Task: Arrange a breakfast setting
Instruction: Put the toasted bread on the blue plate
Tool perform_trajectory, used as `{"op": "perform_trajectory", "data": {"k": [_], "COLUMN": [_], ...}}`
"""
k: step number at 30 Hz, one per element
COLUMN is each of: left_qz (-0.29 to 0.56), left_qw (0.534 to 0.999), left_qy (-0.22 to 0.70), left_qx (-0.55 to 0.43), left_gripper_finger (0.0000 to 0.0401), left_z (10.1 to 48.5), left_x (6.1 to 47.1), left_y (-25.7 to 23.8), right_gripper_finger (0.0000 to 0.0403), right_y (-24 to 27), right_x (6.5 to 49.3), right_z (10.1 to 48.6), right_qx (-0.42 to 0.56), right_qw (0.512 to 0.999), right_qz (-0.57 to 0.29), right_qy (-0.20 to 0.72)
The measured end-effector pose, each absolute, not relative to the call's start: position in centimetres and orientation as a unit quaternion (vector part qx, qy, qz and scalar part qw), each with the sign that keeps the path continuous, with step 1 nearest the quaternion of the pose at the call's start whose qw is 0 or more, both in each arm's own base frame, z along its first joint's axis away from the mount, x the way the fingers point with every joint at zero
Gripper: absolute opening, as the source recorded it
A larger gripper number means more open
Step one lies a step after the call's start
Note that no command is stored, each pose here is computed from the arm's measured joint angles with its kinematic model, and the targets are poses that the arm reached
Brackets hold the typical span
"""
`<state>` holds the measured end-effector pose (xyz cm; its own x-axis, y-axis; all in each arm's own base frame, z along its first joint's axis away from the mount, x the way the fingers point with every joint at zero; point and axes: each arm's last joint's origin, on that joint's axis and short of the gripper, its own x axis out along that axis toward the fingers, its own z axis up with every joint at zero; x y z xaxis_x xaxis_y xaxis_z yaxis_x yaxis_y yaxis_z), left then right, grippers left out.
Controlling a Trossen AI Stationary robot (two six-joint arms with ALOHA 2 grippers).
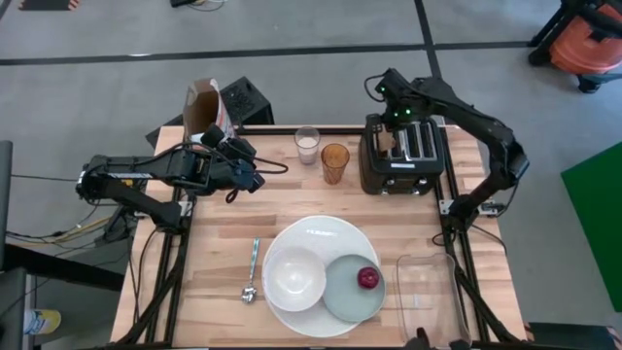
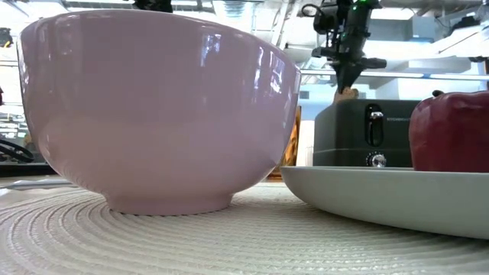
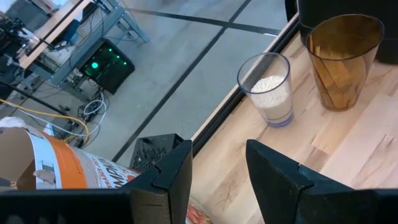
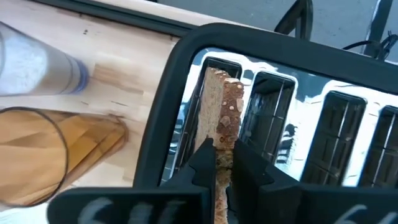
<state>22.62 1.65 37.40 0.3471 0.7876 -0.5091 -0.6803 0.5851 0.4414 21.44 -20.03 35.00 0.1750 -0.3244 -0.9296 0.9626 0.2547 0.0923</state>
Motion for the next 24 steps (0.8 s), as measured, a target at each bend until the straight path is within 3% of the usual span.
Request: {"op": "perform_trajectory", "data": {"k": [13,24], "left_qz": [0.452,0.464], "left_qw": [0.816,0.809], "left_qy": [0.354,0.355], "left_qx": [0.075,0.069], "left_gripper_finger": [0.0139,0.0139], "left_z": [37.4,37.4], "left_x": [22.6,22.6], "left_y": [1.8,2.5], "right_gripper_finger": [0.0047,0.0047], "right_y": [-17.4,-13.4], "right_x": [18.7,16.1], "right_z": [38.6,42.0], "right_qx": [0.376,0.402], "right_qw": [0.71,0.774], "right_qz": [-0.469,-0.375], "right_qy": [0.367,0.314]}}
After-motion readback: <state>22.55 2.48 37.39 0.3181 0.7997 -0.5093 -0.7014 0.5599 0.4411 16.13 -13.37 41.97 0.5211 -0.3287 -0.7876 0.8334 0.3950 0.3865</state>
